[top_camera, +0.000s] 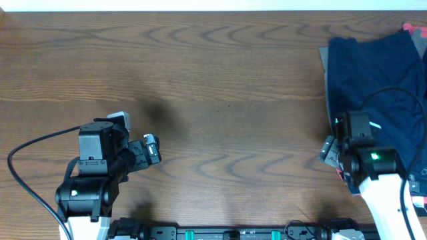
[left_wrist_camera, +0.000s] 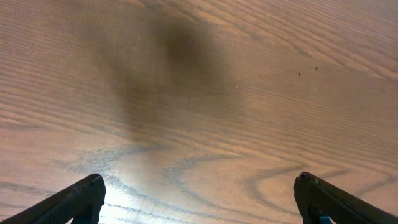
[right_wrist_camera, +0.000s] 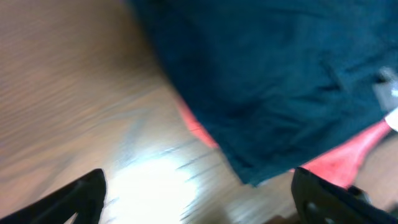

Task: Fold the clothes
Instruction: 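Reach the right gripper into the clothing pile and grasp the navy shorts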

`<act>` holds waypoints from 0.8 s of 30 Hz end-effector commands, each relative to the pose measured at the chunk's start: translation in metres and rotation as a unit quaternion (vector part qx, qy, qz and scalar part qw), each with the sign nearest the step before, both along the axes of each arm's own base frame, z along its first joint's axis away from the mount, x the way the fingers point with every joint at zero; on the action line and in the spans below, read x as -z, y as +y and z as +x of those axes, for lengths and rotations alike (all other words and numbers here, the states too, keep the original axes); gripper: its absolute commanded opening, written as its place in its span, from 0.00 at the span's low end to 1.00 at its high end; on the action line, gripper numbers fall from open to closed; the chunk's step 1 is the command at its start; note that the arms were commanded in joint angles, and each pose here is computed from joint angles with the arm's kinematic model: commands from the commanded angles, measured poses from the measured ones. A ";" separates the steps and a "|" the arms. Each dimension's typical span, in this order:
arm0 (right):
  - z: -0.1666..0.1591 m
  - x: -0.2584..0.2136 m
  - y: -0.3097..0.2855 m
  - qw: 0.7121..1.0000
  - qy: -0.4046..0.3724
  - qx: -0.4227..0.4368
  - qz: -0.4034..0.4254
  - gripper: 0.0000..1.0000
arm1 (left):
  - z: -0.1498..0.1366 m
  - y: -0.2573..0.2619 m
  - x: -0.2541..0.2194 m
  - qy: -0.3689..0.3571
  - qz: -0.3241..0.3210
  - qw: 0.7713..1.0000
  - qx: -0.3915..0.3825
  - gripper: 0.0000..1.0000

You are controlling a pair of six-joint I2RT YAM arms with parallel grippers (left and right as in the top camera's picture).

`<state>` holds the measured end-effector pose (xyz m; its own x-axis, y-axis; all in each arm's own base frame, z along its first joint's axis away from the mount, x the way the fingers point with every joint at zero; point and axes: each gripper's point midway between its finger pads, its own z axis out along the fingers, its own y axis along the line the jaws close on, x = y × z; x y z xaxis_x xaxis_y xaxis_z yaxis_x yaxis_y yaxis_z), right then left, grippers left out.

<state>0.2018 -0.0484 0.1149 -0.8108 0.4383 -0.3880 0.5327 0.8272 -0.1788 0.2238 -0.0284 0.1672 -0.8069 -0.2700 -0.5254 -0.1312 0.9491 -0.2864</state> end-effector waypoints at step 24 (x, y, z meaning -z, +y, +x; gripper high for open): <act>-0.028 0.062 -0.029 0.980 0.177 0.075 -0.059 0.91 | 0.001 -0.001 -0.006 -0.006 -0.008 1.000 -0.002 0.98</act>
